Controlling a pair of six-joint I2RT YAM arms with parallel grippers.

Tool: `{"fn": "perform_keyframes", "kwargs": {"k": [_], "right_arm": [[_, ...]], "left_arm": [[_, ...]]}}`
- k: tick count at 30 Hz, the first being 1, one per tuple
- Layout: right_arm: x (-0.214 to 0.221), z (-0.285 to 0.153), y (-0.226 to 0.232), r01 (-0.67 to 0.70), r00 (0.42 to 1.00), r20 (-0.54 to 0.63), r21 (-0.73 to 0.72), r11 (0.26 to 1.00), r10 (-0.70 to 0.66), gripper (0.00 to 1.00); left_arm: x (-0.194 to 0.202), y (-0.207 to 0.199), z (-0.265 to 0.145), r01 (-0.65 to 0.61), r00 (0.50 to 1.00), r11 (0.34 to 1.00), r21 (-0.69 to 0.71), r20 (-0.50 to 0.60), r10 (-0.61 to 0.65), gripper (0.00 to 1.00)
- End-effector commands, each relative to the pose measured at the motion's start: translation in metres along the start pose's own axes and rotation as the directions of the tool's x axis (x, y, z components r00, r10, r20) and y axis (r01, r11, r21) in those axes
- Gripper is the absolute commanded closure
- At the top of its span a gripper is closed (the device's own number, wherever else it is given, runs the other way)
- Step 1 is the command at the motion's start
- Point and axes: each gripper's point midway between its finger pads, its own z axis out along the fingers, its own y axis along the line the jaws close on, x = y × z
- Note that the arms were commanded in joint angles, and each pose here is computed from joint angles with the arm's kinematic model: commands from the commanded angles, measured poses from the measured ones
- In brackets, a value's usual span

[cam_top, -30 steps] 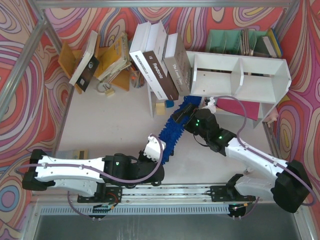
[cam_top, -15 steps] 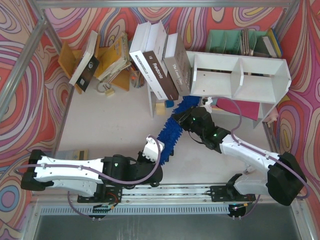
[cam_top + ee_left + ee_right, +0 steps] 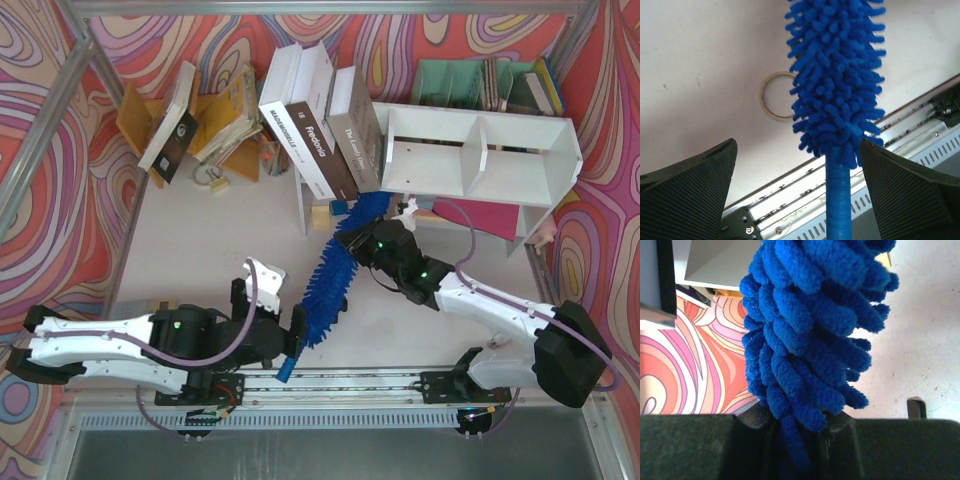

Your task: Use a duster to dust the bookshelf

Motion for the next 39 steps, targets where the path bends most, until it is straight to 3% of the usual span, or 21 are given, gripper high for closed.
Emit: {"fn": "perform_keyframes", "kwargs": {"k": [1,6,10,14,19,23,32,37,39], "right_arm": [[0.008,-0.001,0.010,-0.071,0.997,0.034,-0.016,0.997,0.072,0.84],[0.038,-0.011,-0.003,-0.156,0.987,0.050,0.055,0.986,0.153,0.84],[0.056,-0.012,-0.013,-0.204,0.979,0.039,0.092,0.975,0.202,0.84],[0.058,-0.012,-0.012,-0.185,0.982,0.065,0.097,0.978,0.179,0.84],[0.064,-0.010,0.001,-0.188,0.980,0.075,0.081,0.979,0.182,0.84],[0.067,-0.009,0.009,-0.183,0.980,0.087,0.077,0.980,0.176,0.83],[0.067,-0.017,0.018,-0.191,0.978,0.091,0.057,0.980,0.186,0.82],[0.070,-0.023,0.019,-0.199,0.978,0.077,0.055,0.978,0.194,0.80],[0.068,-0.026,0.018,-0.199,0.978,0.079,0.058,0.978,0.195,0.77]], "left_arm": [[-0.019,0.034,-0.011,0.012,0.996,0.994,-0.111,0.091,-0.002,0.02],[-0.052,0.084,-0.035,0.119,0.962,0.960,-0.252,0.268,-0.049,0.02],[-0.059,0.083,-0.040,0.142,0.950,0.972,-0.185,0.303,-0.080,0.01],[-0.053,0.054,-0.031,0.072,0.967,0.993,-0.088,0.250,-0.048,0.02],[-0.038,-0.005,-0.007,-0.047,0.992,0.999,-0.003,0.115,0.047,0.02],[-0.012,-0.044,0.017,-0.057,0.998,0.993,0.099,-0.028,0.060,0.02],[0.021,-0.018,0.040,-0.042,0.990,0.999,-0.001,-0.135,0.041,0.10],[0.027,0.003,0.050,-0.080,0.987,0.992,-0.093,-0.148,0.066,0.20],[0.031,0.007,0.053,-0.110,0.982,0.988,-0.104,-0.163,0.092,0.28]]}}
